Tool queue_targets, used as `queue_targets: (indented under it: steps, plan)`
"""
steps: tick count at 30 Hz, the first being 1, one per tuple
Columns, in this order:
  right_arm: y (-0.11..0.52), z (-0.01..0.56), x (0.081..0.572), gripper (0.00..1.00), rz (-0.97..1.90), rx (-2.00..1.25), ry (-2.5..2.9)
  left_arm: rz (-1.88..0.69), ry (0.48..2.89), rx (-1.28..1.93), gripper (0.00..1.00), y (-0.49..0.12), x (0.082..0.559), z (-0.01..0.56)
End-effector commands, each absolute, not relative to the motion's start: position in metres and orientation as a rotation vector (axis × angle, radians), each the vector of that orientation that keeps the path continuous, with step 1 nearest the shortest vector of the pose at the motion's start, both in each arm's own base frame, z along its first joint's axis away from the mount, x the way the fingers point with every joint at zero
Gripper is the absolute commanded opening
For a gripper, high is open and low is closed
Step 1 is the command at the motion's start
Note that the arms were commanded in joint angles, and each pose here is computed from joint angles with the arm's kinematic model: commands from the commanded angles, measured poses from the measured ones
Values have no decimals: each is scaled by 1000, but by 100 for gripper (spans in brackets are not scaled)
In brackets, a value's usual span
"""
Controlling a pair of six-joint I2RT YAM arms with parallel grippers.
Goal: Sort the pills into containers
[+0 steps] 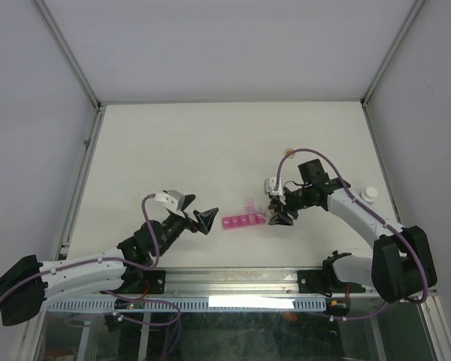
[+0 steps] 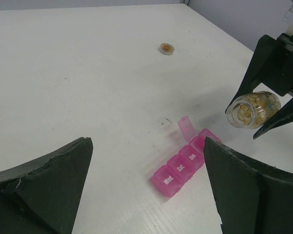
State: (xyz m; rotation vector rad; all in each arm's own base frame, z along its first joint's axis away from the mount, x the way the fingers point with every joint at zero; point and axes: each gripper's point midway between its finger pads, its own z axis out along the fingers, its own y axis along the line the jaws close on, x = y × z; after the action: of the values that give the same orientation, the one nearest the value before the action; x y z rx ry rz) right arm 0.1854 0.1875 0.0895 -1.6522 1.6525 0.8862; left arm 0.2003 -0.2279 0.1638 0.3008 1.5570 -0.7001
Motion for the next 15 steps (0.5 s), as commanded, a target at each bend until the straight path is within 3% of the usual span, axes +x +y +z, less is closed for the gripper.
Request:
queue_targets:
  steps: [1, 15]
  plan:
    - [193, 87, 195, 6, 826, -1679, 1635, -665, 1503, 274, 99, -223, 206, 172]
    - [193, 70, 196, 6, 823, -1701, 1700, -650, 1493, 264, 99, -216, 206, 162]
